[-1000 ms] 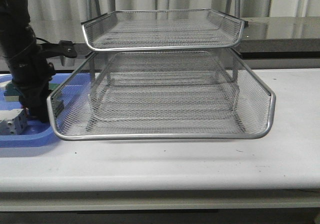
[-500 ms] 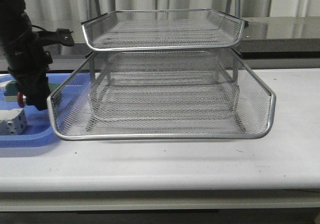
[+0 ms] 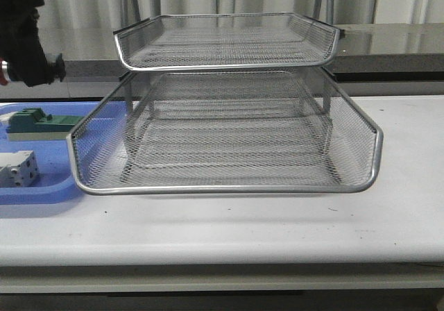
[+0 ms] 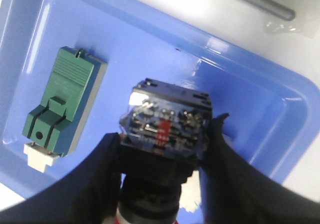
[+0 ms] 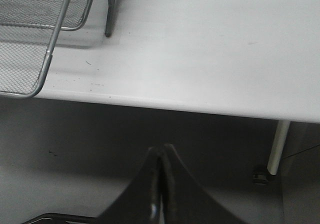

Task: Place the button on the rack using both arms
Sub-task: 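Carry the red push button with the left gripper over the pulled-out tray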

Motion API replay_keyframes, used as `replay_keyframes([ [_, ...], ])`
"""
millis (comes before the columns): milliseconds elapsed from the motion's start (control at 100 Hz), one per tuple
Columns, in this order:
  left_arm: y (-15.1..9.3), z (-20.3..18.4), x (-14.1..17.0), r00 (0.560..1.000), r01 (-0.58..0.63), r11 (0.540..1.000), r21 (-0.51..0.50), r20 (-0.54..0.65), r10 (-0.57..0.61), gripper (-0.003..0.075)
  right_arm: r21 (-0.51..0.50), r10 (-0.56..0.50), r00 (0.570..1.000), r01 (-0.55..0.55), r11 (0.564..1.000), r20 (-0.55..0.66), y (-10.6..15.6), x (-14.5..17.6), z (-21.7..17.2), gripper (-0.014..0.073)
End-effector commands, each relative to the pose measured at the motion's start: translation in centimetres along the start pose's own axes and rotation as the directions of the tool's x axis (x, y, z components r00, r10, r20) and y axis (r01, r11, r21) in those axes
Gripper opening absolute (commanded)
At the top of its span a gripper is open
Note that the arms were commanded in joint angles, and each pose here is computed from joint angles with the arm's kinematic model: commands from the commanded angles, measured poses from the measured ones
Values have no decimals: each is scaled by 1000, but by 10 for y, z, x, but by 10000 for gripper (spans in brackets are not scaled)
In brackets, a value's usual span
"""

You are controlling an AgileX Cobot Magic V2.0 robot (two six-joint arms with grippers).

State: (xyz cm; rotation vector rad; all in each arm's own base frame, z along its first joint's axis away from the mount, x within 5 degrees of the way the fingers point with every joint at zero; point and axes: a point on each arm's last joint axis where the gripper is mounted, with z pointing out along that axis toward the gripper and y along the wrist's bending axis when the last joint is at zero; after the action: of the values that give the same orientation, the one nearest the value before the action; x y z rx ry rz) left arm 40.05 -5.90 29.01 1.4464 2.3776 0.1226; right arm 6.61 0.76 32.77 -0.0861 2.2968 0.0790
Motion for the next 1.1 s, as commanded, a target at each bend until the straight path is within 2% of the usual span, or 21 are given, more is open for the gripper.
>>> replay_keyframes([
  [0, -7, -53, -4, 996, 25, 999, -47, 92, -20, -20, 7, -7, 997, 7, 1000, 80, 0, -12, -6, -68],
  [170, -27, -84, -2, 994, 20, 1000, 22, 112, -22, -20, 7, -7, 997, 7, 1000, 80, 0, -12, -6, -68],
  [430, -52, -113, -18, 985, -24, 1000, -3, 172, 24, -20, 7, -7, 997, 7, 1000, 80, 0, -12, -6, -68],
  [640, -84, -112, -47, 978, -64, 997, 49, 200, 53, -20, 7, -7, 997, 7, 1000, 80, 0, -12, -6, -68],
  [860, -132, -105, -79, 956, -210, 972, 102, 231, 183, -20, 7, -7, 997, 7, 1000, 80, 0, -12, -6, -68],
  [1090, -155, -89, -105, 930, -282, 954, 103, 274, 245, -20, 7, -7, 997, 7, 1000, 80, 0, -12, -6, -68],
])
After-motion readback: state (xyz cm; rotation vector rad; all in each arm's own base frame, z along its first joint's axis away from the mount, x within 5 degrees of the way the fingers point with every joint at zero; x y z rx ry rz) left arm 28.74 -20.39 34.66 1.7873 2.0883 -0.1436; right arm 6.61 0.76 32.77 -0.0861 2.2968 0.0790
